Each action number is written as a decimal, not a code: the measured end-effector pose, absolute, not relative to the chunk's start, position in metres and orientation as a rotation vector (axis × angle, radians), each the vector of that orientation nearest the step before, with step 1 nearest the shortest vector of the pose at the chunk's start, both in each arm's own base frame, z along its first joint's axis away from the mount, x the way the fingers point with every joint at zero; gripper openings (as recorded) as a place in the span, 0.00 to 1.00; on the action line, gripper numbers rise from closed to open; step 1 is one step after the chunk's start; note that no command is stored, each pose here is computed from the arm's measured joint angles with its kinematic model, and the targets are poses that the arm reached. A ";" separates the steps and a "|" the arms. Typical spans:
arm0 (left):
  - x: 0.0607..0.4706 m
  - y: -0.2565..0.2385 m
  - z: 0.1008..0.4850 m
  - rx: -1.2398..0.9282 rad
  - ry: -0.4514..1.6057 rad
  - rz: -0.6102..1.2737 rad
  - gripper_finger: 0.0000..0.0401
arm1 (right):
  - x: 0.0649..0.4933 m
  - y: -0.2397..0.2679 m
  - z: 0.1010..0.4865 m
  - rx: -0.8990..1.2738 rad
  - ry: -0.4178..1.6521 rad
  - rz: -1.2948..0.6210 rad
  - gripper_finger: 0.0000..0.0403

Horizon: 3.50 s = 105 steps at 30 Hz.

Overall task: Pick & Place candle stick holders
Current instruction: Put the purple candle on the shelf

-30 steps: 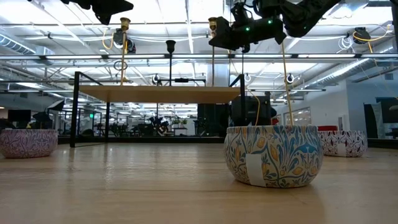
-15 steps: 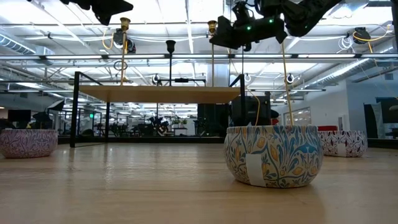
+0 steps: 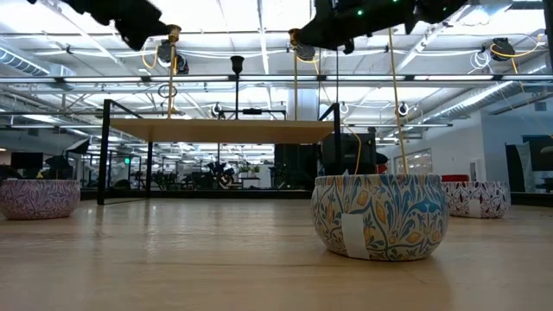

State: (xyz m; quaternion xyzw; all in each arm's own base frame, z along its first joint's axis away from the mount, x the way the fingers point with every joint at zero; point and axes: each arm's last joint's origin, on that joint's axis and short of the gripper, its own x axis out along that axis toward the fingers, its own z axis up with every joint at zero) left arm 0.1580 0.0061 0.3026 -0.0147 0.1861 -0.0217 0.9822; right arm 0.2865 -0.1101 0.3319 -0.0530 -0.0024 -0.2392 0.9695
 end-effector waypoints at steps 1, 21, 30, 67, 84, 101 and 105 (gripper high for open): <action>0.158 0.004 0.300 -0.030 0.403 -0.059 0.44 | 0.287 -0.104 0.330 -0.115 0.031 -0.462 0.31; 0.170 -0.046 0.229 -0.172 1.108 -0.011 0.44 | 0.298 -0.036 0.294 -0.041 0.263 -0.231 0.30; 0.187 -0.054 0.202 -0.168 1.269 0.048 0.44 | 0.292 -0.036 0.269 -0.040 0.239 -0.232 0.29; 0.203 -0.056 0.169 -0.101 1.439 0.038 0.15 | 0.288 -0.035 0.261 -0.012 0.121 -0.237 0.29; 0.216 -0.060 0.175 -0.097 1.288 -0.031 0.01 | 0.288 -0.035 0.261 -0.012 0.121 -0.238 0.28; 0.243 -0.055 0.275 0.279 1.162 -0.023 0.01 | 0.288 -0.035 0.260 0.047 0.122 -0.241 0.28; 0.241 -0.040 0.302 0.326 1.192 0.061 0.01 | 0.288 -0.035 0.260 0.047 0.122 -0.241 0.28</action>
